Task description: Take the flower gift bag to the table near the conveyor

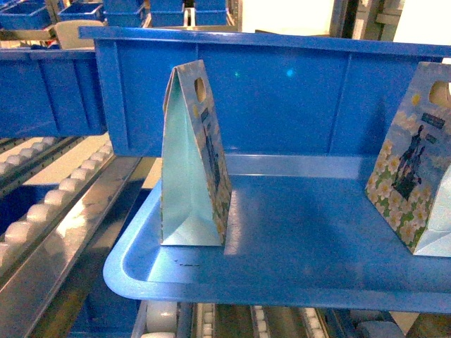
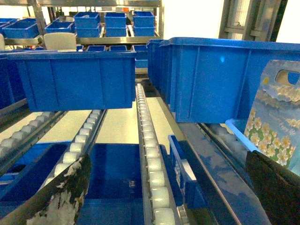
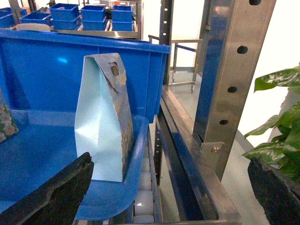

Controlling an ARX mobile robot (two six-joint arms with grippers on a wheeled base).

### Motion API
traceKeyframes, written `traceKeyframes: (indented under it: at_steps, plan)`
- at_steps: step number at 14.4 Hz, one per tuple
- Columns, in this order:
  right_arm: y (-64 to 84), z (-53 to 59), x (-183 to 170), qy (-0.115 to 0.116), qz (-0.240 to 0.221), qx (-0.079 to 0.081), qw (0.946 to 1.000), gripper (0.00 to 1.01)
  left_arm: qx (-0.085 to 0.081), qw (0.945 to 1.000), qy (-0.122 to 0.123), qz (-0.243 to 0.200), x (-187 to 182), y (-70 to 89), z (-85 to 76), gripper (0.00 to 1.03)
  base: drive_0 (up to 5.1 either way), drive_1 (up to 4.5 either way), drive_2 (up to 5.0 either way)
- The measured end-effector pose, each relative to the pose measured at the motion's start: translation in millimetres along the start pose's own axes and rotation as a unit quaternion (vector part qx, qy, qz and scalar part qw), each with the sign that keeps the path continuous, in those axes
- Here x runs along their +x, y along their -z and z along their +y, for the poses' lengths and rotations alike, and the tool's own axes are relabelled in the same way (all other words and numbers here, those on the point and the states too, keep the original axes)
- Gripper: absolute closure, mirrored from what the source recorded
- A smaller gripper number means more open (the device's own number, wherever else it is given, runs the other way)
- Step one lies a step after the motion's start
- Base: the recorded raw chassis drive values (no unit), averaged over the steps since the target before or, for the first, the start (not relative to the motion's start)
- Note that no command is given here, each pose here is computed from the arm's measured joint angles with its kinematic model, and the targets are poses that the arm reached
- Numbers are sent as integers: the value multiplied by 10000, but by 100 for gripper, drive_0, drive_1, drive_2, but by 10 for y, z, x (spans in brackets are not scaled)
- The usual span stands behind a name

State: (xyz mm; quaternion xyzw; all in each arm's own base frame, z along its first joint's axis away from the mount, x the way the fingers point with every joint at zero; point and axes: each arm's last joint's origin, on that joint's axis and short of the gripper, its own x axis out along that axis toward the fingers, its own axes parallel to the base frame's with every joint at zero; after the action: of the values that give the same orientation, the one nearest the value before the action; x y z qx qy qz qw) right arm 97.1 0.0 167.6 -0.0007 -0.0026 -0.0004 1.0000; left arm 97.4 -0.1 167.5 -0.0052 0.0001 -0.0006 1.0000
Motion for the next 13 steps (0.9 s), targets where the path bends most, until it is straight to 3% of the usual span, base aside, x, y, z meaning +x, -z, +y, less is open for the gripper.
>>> traceKeyframes:
  at_steps: [11,13]
  plan:
    - [0,0,0,0,-2,0,10000,3,4,10000,-9,-21,1,-4,1,5,0,0,0]
    - [-21,28,6,-112,-109,5,9999,3,15,9998,-19,-202,3,-39,41,5,0,0,0]
